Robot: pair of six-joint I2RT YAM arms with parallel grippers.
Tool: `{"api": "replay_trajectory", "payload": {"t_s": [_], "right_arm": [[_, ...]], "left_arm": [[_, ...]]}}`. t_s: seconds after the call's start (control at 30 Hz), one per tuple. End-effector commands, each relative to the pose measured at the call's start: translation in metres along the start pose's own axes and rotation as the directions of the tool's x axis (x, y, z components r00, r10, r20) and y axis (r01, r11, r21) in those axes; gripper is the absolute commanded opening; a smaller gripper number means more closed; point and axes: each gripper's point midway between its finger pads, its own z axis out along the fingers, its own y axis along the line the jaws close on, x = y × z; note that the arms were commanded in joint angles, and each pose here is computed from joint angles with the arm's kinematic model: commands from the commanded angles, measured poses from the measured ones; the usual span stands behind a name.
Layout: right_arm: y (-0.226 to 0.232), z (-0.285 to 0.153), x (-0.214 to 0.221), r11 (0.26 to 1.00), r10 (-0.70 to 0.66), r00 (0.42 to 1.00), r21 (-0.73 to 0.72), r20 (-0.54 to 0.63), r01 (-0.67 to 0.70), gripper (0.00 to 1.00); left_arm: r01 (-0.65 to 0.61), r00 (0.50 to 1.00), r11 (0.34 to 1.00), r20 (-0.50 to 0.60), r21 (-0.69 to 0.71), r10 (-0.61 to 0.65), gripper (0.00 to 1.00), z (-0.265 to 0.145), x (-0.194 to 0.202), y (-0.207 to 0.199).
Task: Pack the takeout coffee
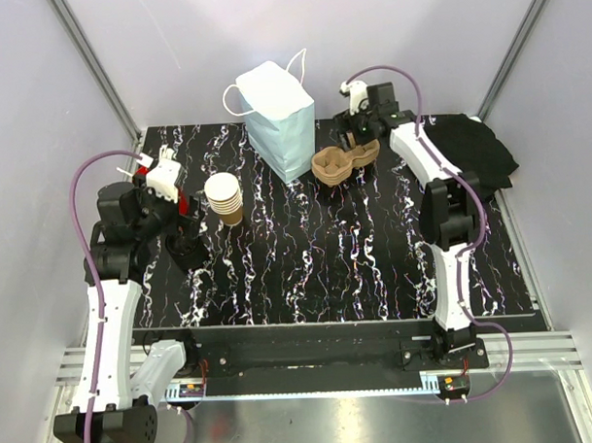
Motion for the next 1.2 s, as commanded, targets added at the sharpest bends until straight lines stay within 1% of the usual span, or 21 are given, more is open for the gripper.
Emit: {"api": "replay_trajectory", "payload": {"t_s": [0.0, 0.23, 0.43, 0.57, 0.63, 0.7, 0.73, 0.8, 0.97, 1.17], "right_arm": [[0.010, 0.012, -0.005, 0.998, -0.062, 0.998, 0.011, -0.005, 0.062, 0.85], [0.007, 0.029, 0.019, 0.997, -0.073, 0.995, 0.026, -0.069, 0.075, 0.86], [-0.003, 0.038, 0.030, 0.993, -0.083, 0.991, 0.070, -0.109, 0.091, 0.84], [-0.005, 0.043, 0.035, 0.992, -0.086, 0.989, 0.077, -0.117, 0.095, 0.81], [-0.006, 0.045, 0.037, 0.993, -0.083, 0.989, 0.077, -0.122, 0.093, 0.77], [-0.005, 0.046, 0.037, 0.993, -0.083, 0.989, 0.079, -0.123, 0.093, 0.75], [-0.006, 0.046, 0.037, 0.992, -0.082, 0.989, 0.082, -0.123, 0.092, 0.71], [-0.009, 0.046, 0.037, 0.991, -0.080, 0.989, 0.094, -0.126, 0.092, 0.68], [-0.022, 0.048, 0.040, 0.983, -0.077, 0.987, 0.154, -0.143, 0.099, 0.66], [-0.043, 0.047, 0.037, 0.976, -0.052, 0.990, 0.205, -0.130, 0.079, 0.63]], "left_arm": [[0.000, 0.999, 1.000, 0.045, 0.015, -0.001, 0.99, 0.005, -0.008, 0.000], [0.003, 0.999, 1.000, 0.039, 0.026, -0.004, 0.99, 0.007, -0.007, -0.002], [0.005, 0.999, 0.999, 0.039, 0.036, -0.007, 0.99, 0.008, -0.006, -0.003], [0.005, 0.999, 0.999, 0.040, 0.034, -0.007, 0.99, 0.008, -0.005, -0.003], [0.005, 0.999, 0.999, 0.039, 0.037, -0.007, 0.99, 0.008, -0.005, -0.004], [0.006, 0.999, 0.999, 0.037, 0.036, -0.007, 0.99, 0.008, -0.005, -0.004], [0.006, 0.999, 0.999, 0.038, 0.039, -0.007, 0.99, 0.008, -0.004, -0.004], [0.008, 0.999, 0.999, 0.036, 0.040, -0.009, 0.99, 0.009, -0.003, -0.004], [0.008, 0.999, 0.999, 0.038, 0.041, -0.010, 0.99, 0.009, -0.004, -0.004], [0.012, 0.999, 0.999, 0.035, 0.043, -0.013, 0.99, 0.009, -0.002, -0.004]]}}
